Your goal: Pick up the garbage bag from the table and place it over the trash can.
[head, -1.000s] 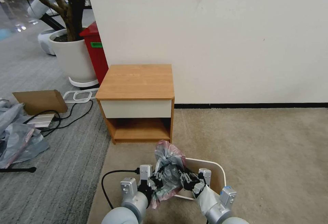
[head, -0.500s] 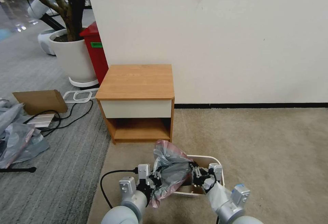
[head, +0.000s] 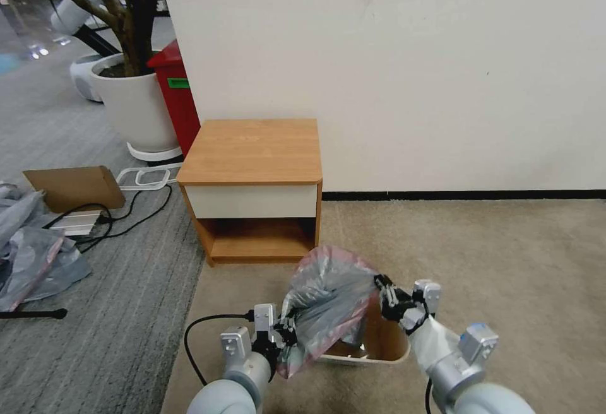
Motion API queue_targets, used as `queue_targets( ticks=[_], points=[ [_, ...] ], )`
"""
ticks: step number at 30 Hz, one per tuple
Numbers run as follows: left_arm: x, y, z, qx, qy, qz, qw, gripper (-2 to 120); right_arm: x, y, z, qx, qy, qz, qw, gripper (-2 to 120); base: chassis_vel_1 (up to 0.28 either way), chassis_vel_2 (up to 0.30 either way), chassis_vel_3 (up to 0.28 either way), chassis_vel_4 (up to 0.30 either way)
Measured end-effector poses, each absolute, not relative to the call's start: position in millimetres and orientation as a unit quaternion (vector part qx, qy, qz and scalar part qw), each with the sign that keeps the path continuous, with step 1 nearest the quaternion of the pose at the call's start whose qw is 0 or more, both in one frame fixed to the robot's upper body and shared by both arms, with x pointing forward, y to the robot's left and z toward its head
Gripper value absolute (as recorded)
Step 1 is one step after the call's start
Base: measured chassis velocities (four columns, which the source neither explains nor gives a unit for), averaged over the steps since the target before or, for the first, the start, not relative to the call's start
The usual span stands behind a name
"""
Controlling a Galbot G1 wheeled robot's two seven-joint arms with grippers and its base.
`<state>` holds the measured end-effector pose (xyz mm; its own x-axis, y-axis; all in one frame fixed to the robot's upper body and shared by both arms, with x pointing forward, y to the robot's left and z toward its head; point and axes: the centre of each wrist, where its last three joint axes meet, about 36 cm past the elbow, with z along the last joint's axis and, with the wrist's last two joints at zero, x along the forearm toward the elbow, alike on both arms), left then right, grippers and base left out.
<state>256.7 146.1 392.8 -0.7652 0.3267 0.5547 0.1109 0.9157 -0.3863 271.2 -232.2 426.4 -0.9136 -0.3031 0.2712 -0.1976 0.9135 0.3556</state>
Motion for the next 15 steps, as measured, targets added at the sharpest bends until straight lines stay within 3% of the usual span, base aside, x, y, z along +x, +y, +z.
queue_targets(
  ticks=[15],
  points=[
    [259.5,152.6,393.9,-0.107,-0.924,0.179,0.319,4,288.3,-243.5,441.5,0.047,-0.952,-0.183,0.242,0,0.0,0.0,0.0,0.0]
  ],
)
